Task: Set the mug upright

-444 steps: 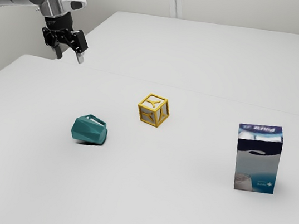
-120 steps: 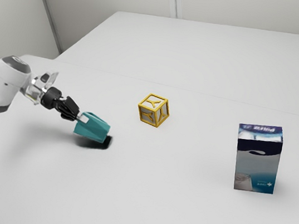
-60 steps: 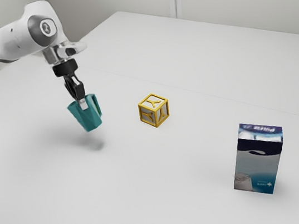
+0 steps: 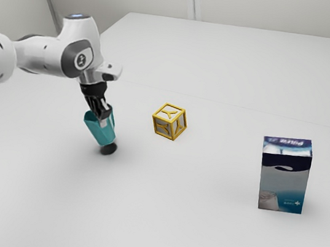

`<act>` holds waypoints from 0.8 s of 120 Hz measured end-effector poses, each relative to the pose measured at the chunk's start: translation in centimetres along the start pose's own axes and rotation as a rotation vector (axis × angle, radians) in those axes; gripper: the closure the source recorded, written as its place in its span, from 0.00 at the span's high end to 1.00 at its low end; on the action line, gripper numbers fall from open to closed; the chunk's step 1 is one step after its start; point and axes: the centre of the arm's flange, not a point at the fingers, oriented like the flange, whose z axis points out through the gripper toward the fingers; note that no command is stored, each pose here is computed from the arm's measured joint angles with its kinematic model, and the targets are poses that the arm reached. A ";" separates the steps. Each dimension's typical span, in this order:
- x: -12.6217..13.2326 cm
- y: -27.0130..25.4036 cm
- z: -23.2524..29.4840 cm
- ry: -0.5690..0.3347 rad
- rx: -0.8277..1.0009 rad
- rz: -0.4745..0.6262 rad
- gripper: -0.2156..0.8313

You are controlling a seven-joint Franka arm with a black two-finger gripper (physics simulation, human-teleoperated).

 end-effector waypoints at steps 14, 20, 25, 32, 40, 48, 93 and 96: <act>0.1 0.0 0.8 0.005 0.018 -0.035 0.04; 0.1 0.0 1.1 0.007 0.022 -0.050 0.04; 0.1 0.0 1.4 0.006 0.023 -0.061 0.04; 0.2 0.0 1.9 0.004 0.023 -0.076 0.04; 0.2 0.0 2.4 -0.001 0.021 -0.093 0.04; 0.3 -0.1 3.1 -0.008 0.017 -0.108 0.04; 0.4 -0.2 3.6 -0.009 0.011 -0.167 0.50; 0.4 -0.2 3.5 -0.007 0.012 -0.170 0.54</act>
